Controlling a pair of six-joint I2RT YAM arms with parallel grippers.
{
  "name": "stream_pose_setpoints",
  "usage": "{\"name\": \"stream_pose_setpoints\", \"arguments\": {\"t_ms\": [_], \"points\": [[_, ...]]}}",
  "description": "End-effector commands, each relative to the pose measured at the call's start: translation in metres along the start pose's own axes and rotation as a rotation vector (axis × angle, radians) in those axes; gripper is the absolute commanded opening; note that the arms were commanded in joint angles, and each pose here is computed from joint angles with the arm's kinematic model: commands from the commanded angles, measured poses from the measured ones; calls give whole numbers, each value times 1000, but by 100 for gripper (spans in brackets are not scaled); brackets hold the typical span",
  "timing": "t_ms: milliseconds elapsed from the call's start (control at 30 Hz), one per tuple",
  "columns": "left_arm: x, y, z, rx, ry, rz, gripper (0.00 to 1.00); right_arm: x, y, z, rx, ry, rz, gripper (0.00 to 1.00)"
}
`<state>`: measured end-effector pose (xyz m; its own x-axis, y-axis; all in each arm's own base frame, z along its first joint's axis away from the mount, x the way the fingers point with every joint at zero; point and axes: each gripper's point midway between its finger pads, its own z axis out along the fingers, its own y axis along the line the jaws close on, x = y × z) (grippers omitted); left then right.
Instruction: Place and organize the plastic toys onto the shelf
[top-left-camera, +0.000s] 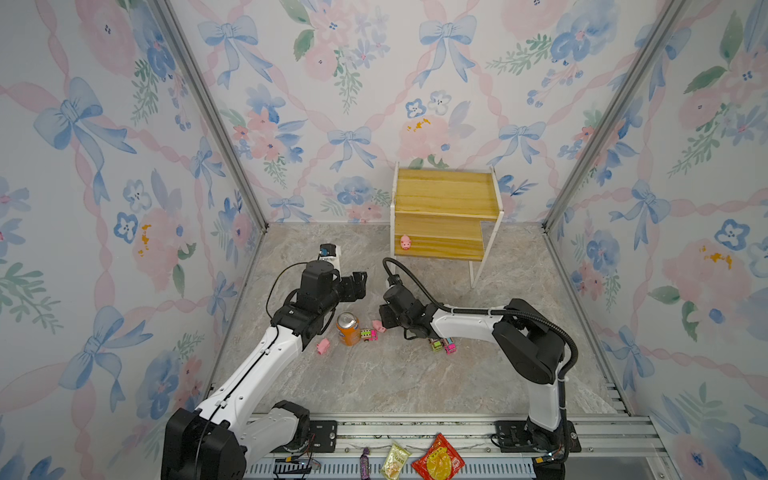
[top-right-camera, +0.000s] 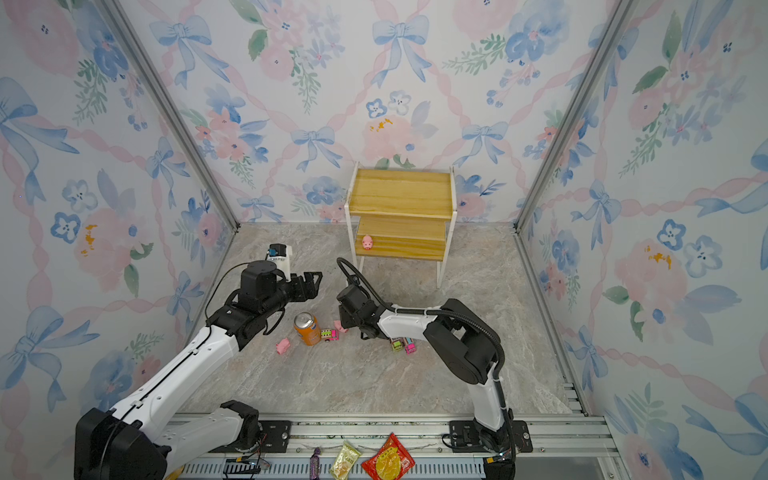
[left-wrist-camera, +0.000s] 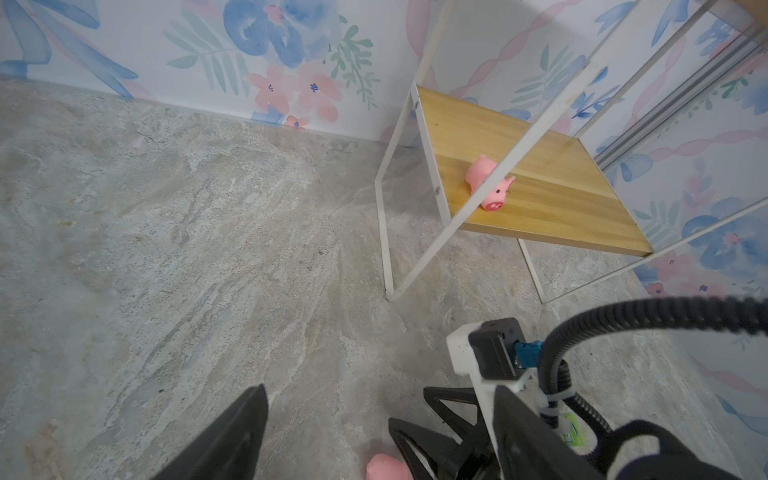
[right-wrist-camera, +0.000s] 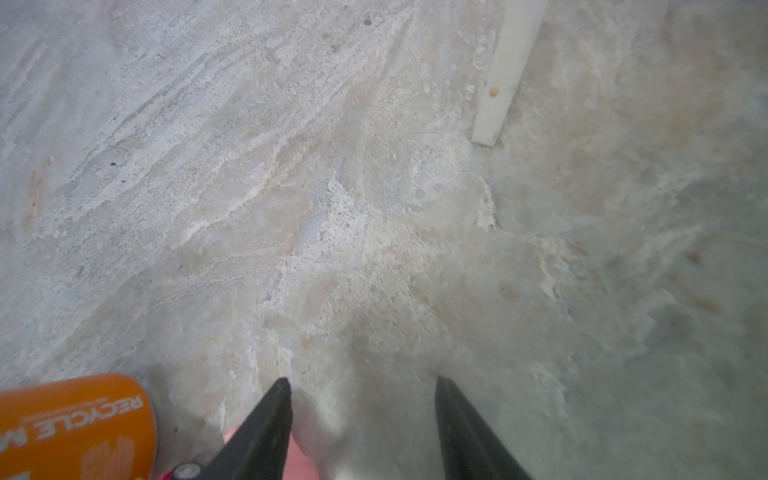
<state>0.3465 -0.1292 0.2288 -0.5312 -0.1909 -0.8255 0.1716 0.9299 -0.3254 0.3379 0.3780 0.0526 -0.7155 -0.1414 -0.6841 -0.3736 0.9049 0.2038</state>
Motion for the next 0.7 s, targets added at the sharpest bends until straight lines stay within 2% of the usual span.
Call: {"name": "stream_pose_setpoints", "arguments": {"t_ms": [0, 233, 400, 667], "points": [[4, 5, 2, -10, 6, 8, 86, -15, 9, -22, -73, -90, -56, 59], [4, 4, 2, -11, 5, 8, 86, 0, 14, -47, -193, -145, -179, 60], [4, 5, 2, -14, 5, 8, 86, 8, 29, -47, -273, -135, -268, 61], [4, 6, 1, -15, 3, 10, 86, 16, 42, -41, -348, -110, -341, 58]]}}
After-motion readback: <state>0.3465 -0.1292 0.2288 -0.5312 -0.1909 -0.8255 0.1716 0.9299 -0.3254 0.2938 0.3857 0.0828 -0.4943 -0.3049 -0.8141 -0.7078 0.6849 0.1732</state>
